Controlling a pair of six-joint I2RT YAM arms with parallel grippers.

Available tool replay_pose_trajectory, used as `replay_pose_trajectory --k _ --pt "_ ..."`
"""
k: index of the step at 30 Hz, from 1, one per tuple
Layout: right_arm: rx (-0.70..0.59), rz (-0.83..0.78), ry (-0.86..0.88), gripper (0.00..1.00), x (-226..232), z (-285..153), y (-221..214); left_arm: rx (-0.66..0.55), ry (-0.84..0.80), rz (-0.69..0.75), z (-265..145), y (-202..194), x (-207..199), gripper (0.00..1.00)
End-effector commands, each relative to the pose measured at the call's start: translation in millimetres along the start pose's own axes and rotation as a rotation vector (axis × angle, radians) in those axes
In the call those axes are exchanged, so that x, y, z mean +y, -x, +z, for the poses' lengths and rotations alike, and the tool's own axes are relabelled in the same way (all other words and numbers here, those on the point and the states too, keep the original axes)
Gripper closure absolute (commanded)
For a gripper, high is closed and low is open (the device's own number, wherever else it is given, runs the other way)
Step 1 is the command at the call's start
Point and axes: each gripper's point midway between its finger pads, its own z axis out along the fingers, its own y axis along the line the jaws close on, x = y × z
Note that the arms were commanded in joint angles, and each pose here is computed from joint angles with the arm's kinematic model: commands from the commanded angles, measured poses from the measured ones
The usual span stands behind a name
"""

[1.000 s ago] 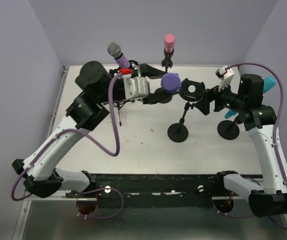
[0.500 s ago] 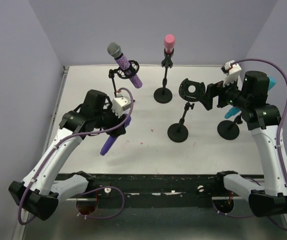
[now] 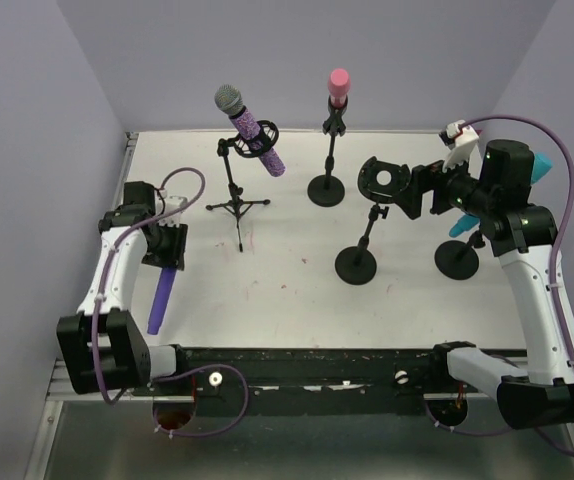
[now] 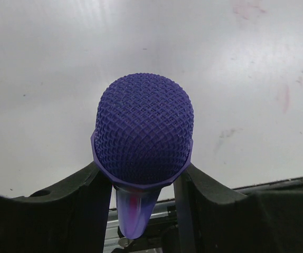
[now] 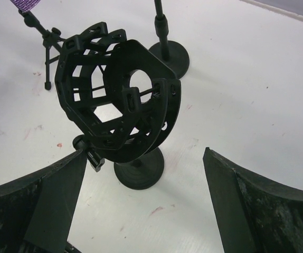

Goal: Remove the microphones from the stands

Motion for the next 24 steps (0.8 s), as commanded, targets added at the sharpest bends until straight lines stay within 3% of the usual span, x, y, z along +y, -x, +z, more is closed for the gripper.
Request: replay_pose_trajectory --k 1,7,8,11,13,15,23,24 --pt "-0.022 0.003 0.036 0.0 8.0 -1.7 2.7 0.068 0.114 -0.152 18.7 -1.2 57.3 1.0" --pt "-0.032 0.003 0.042 0.0 10.6 -4.8 4.6 0.114 0.154 -0.194 45.9 6.1 89.4 1.0" --pt "-0.031 0.003 0.042 0.0 10.9 -5.4 4.1 0.122 0.158 -0.191 49.5 5.8 91.5 0.95" --pt "-0.032 -0.003 0.034 0.0 10.5 -8.6 4.9 0.157 0.176 -0.192 58.7 1.8 98.7 0.68" --pt "-0.034 -0.007 0.026 0.0 10.1 -11.0 5.5 0.172 0.182 -0.194 64.1 -3.1 100.9 0.57" --pt "-0.034 -0.01 0.023 0.0 10.4 -13.0 5.1 0.187 0.177 -0.194 70.0 -7.5 100.8 0.49" --pt "-0.034 -0.016 0.02 0.0 9.7 -14.1 9.6 0.245 0.165 -0.218 83.0 -26.0 99.0 0.34" --pt "-0.035 -0.02 0.02 0.0 9.6 -14.3 10.1 0.243 0.192 -0.219 83.2 -27.4 103.1 0.26"
